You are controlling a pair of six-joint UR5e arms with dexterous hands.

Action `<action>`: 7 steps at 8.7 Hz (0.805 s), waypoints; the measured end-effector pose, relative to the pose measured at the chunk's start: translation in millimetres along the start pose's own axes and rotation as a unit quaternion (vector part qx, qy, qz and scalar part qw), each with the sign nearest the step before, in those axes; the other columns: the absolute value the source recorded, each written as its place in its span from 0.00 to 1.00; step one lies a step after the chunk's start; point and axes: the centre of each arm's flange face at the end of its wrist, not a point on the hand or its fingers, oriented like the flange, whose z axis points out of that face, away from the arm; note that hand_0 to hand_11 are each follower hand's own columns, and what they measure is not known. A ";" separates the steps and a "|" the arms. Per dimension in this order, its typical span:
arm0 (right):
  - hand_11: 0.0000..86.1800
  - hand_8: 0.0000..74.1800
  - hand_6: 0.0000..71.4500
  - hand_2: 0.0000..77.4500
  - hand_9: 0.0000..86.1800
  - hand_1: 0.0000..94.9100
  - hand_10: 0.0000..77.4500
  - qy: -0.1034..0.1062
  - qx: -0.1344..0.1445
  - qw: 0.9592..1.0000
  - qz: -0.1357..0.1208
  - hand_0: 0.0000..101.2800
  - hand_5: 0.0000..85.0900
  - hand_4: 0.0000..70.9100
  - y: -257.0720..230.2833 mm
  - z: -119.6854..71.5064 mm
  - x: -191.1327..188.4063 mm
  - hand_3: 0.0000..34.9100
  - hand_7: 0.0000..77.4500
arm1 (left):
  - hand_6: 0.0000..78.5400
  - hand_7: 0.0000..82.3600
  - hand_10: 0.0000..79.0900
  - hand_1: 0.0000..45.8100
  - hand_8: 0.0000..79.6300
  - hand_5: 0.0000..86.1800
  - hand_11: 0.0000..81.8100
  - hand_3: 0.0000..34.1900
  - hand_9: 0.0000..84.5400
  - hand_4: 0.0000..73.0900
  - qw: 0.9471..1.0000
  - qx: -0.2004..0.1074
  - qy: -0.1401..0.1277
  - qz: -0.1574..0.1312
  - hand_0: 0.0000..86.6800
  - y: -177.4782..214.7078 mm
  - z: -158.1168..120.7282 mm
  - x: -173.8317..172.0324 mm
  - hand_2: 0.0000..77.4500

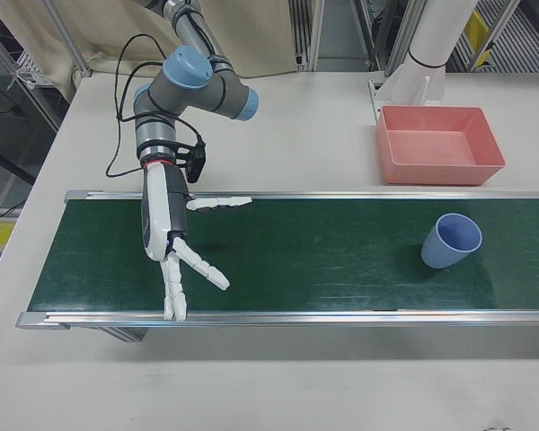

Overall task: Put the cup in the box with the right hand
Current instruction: 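Move the right hand along the conveyor toward the approaching blue cup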

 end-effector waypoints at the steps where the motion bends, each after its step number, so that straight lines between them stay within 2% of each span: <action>1: 0.08 0.01 0.05 0.11 0.01 0.17 0.05 0.005 -0.003 1.000 -0.001 0.47 0.05 0.12 3.1 0.3 5.2 0.00 0.08 | 0.01 0.01 0.00 0.01 0.00 0.01 0.00 0.00 0.00 0.01 1.000 0.000 0.000 0.000 0.00 0.1 0.0 -0.1 0.01; 2: 0.08 0.01 0.05 0.18 0.01 0.09 0.03 0.010 -0.006 1.000 -0.002 0.46 0.06 0.13 6.0 0.4 11.0 0.00 0.09 | 0.01 0.01 0.00 0.01 0.00 0.01 0.00 0.00 0.00 0.01 1.000 0.000 0.000 0.000 0.00 0.1 0.0 0.0 0.01; 3: 0.08 0.01 0.05 0.08 0.01 0.06 0.04 0.017 -0.009 1.000 -0.001 0.46 0.06 0.17 9.1 0.2 18.2 0.00 0.11 | 0.01 0.01 0.00 0.01 0.00 0.01 0.00 0.00 0.00 0.01 1.000 0.000 0.000 0.000 0.00 0.1 0.1 -0.1 0.01; 4: 0.07 0.01 0.05 0.07 0.01 0.15 0.04 0.023 -0.012 1.000 0.000 0.43 0.04 0.12 12.0 -0.2 24.5 0.00 0.11 | 0.01 0.01 0.00 0.01 0.00 0.01 0.00 0.00 0.00 0.01 1.000 0.000 0.000 0.000 0.00 0.1 0.1 -0.1 0.01; 5: 0.07 0.01 0.05 0.18 0.01 0.06 0.04 0.027 -0.015 1.000 0.000 0.44 0.03 0.14 14.7 -0.4 29.3 0.00 0.11 | 0.01 0.01 0.00 0.01 0.00 0.01 0.00 0.00 0.00 0.01 1.000 0.000 0.000 0.000 0.00 0.1 0.1 0.0 0.01; 7: 0.05 0.01 0.05 0.06 0.03 0.09 0.04 0.034 -0.023 0.999 0.003 0.45 0.04 0.12 23.0 -0.1 37.2 0.00 0.11 | 0.00 0.01 0.00 0.01 0.00 0.01 0.00 0.00 0.00 0.01 1.000 0.000 0.001 0.000 0.00 0.1 -0.1 0.2 0.01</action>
